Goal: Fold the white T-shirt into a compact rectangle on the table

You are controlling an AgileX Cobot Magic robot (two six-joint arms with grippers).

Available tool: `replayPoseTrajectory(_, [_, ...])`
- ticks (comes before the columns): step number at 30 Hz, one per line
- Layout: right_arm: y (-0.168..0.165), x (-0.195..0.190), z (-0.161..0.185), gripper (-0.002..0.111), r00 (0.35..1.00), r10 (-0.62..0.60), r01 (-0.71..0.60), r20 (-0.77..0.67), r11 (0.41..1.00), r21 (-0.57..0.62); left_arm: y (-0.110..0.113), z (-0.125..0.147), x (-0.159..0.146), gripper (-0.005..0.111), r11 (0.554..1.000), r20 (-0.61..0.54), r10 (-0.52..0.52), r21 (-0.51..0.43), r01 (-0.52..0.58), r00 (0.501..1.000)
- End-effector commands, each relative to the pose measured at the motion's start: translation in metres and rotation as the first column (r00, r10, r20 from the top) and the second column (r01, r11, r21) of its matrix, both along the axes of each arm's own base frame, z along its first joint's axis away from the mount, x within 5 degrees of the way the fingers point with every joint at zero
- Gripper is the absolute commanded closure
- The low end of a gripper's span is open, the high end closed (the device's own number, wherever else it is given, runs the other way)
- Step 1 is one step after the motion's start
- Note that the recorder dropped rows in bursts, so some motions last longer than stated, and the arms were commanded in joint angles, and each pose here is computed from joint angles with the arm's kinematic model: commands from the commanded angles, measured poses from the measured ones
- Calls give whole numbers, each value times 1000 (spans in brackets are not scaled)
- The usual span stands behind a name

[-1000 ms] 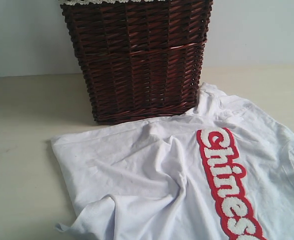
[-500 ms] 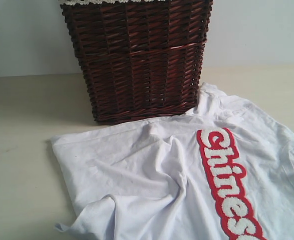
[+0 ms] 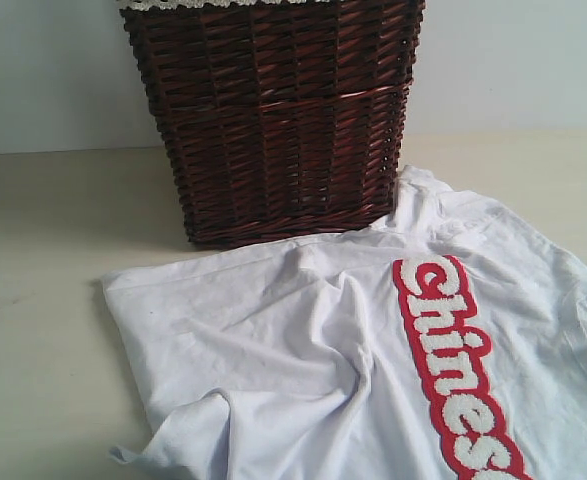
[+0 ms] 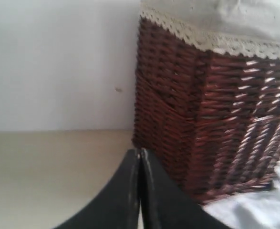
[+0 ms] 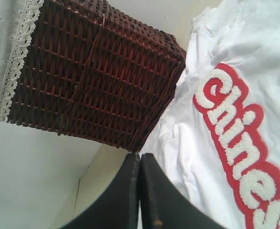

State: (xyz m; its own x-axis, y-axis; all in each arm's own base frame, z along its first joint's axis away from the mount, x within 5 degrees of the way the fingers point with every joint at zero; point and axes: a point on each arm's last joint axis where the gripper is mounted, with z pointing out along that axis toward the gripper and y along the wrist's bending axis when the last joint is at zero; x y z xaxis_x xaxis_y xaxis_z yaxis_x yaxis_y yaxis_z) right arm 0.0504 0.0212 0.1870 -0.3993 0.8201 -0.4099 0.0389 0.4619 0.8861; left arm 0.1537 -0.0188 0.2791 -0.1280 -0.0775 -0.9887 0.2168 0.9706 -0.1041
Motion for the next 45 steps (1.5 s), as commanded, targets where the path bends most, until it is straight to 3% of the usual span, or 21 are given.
replayPoseTrajectory(1, [0, 0, -1, 108, 1000, -1, 1, 11, 1000, -3, 6, -3, 15, 107, 844, 113, 18, 530, -75, 993])
replayPoseTrajectory(2, [0, 0, -1, 108, 1000, -1, 1, 11, 1000, -3, 7, -11, 17, 107, 780, 48, 18, 624, -44, 999])
replayPoseTrajectory(4, [0, 0, -1, 108, 1000, -1, 1, 11, 1000, -3, 8, -27, 19, 107, 745, -165, 39, 662, 81, 986])
replayPoseTrajectory(6, [0, 0, -1, 108, 1000, -1, 1, 11, 1000, -3, 5, -42, 13, 107, 779, -390, 50, 591, 209, 919])
replayPoseTrajectory(9, [0, 0, -1, 108, 1000, -1, 1, 11, 1000, -3, 2, -51, 4, 107, 824, -560, 44, 488, 286, 828])
replayPoseTrajectory(12, [0, 0, -1, 108, 1000, -1, 1, 11, 1000, -3, -6, -54, -4, 107, 838, -615, -35, 412, 358, 788])
replayPoseTrajectory(14, [0, 0, -1, 108, 1000, -1, 1, 11, 1000, -3, -21, -55, -11, 107, 830, -653, -204, 279, 482, 729])
replayPoseTrajectory(15, [0, 0, -1, 108, 1000, -1, 1, 11, 1000, -3, -32, -54, -17, 107, 785, -659, -337, 197, 587, 672])
replayPoseTrajectory(17, [0, 0, -1, 108, 1000, -1, 1, 11, 1000, -3, -51, -51, -29, 107, 648, -622, -558, 87, 757, 549])
replayPoseTrajectory(18, [0, 0, -1, 108, 1000, -1, 1, 11, 1000, -3, -57, -50, -31, 107, 622, -603, -600, 63, 780, 526])
replayPoseTrajectory(19, [0, 0, -1, 108, 1000, -1, 1, 11, 1000, -3, -61, -50, -29, 107, 626, -595, -607, 50, 778, 527])
replayPoseTrajectory(21, [0, 0, -1, 108, 1000, -1, 1, 11, 1000, -3, -64, -55, -20, 107, 680, -603, -560, 58, 731, 568])
replayPoseTrajectory(23, [0, 0, -1, 108, 1000, -1, 1, 11, 1000, -3, -63, -63, -10, 107, 687, -637, -511, 100, 720, 577])
replayPoseTrajectory(26, [0, 0, -1, 108, 1000, -1, 1, 11, 1000, -3, -63, -69, 2, 107, 646, -735, -464, 101, 757, 494])
replayPoseTrajectory(28, [0, 0, -1, 108, 1000, -1, 1, 11, 1000, -3, -67, -72, 8, 107, 624, -787, -469, 26, 781, 401])
replayPoseTrajectory(30, [0, 0, -1, 108, 1000, -1, 1, 11, 1000, -3, -73, -74, 15, 107, 636, -805, -495, -78, 768, 327])
replayPoseTrajectory(33, [0, 0, -1, 108, 1000, -1, 1, 11, 1000, -3, -79, -73, 19, 107, 653, -779, -540, -151, 742, 317])
replayPoseTrajectory(36, [0, 0, -1, 108, 1000, -1, 1, 11, 1000, -3, -79, -80, 18, 104, 623, -751, -559, -101, 776, 352])
replayPoseTrajectory(40, [0, 0, -1, 108, 1000, -1, 1, 11, 1000, -3, -77, -92, 10, 77, 504, -735, -586, 0, 864, 341])
replayPoseTrajectory(43, [0, 0, -1, 108, 1000, -1, 1, 11, 1000, -3, -76, -96, 8, 55, 483, -734, -588, 17, 875, 339])
replayPoseTrajectory(45, [0, 0, -1, 108, 1000, -1, 1, 11, 1000, -3, -76, -98, 8, 50, 469, -727, -599, 22, 883, 336])
